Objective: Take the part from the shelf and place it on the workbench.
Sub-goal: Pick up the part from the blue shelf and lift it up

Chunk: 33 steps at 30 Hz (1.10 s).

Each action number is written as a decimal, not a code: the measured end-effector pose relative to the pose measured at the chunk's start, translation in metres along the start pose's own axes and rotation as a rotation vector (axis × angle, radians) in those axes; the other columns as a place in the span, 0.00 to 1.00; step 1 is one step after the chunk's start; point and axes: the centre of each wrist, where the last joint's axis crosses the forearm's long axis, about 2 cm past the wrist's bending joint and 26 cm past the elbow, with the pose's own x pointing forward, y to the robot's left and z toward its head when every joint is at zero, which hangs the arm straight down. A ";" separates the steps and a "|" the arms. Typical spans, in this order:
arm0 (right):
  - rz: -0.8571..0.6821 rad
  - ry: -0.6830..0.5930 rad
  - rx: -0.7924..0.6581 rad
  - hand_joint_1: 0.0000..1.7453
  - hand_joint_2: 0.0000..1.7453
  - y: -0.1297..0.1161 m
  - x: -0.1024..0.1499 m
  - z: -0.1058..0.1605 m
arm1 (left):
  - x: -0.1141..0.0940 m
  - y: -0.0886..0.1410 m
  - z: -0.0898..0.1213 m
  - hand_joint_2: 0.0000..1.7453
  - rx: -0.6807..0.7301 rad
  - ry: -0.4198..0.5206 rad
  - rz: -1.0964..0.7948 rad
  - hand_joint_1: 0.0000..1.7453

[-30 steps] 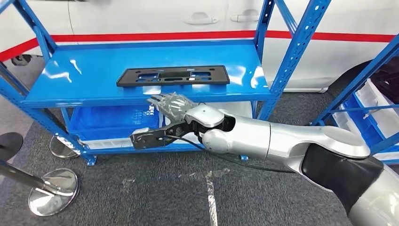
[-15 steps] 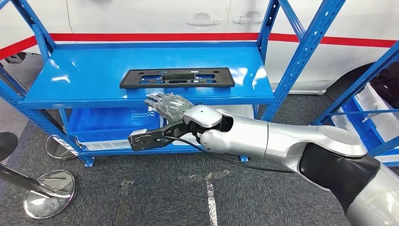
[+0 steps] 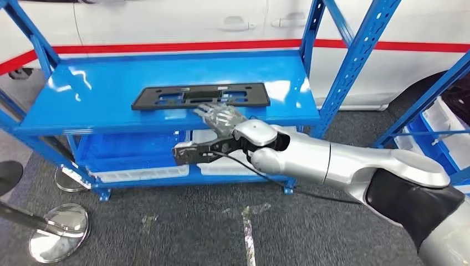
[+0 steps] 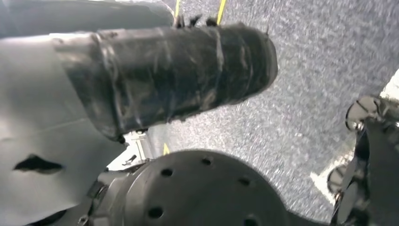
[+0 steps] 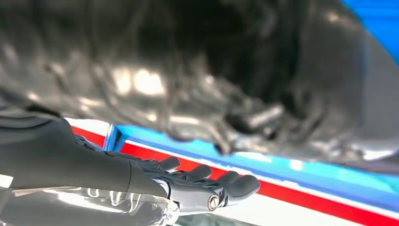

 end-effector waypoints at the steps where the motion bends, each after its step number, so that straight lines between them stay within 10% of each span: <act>1: -0.001 0.000 -0.001 0.00 0.00 0.000 0.000 0.000 | 0.000 0.000 0.000 0.00 0.000 0.000 0.000 0.00; 33: 0.053 0.050 0.006 0.00 0.00 0.014 -0.014 0.004 | 0.001 0.000 0.000 0.00 -0.005 -0.009 0.000 0.00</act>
